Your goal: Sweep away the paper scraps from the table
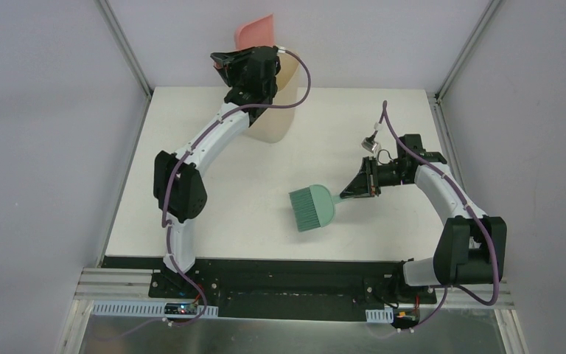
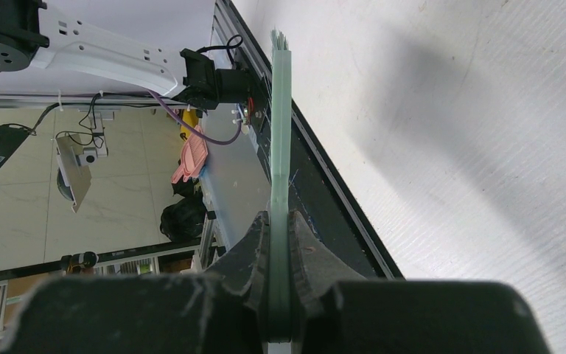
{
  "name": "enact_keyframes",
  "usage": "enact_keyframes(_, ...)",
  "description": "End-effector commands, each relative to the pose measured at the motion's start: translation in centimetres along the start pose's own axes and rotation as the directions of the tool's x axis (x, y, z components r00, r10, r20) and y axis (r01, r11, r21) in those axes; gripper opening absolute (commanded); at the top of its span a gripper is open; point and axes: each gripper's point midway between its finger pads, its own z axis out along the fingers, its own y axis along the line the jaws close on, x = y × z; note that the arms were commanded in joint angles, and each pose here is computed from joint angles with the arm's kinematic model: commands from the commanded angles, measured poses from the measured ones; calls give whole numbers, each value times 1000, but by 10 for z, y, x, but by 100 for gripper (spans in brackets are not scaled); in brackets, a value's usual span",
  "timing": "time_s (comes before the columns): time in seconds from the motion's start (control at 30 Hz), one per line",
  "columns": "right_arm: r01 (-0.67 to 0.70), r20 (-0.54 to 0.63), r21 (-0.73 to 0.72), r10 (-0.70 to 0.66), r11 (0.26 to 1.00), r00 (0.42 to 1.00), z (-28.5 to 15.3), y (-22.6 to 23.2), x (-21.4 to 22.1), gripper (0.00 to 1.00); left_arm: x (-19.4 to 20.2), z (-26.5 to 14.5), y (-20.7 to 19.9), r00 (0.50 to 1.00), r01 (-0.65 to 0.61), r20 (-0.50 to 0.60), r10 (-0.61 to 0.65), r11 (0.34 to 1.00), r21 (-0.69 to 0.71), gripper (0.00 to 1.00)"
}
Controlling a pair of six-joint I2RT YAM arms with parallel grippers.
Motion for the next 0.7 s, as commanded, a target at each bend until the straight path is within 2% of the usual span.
enact_keyframes(0.0,69,31,-38,-68,997,997,-6,13,-12,0,15,-8,30,999,-11,51,13,999,-34,1)
enact_keyframes(0.1,63,32,-43,-62,997,998,-6,13,-12,0,10,-9,42,994,-24,106,30,998,-61,2)
enact_keyframes(0.2,59,35,-46,-57,997,998,-7,13,-12,0,-4,-7,28,973,-83,210,96,994,-69,1)
enact_keyframes(0.27,55,37,-48,-53,997,998,-7,13,-12,0,-3,-4,18,969,-127,206,138,990,-66,0)
enact_keyframes(0.5,46,55,-54,-43,997,998,-11,13,-15,0,3,-8,35,973,-75,212,92,993,-87,1)
enact_keyframes(0.67,39,60,-56,-36,998,998,-12,12,-16,0,5,-6,32,977,-53,202,67,996,-75,2)
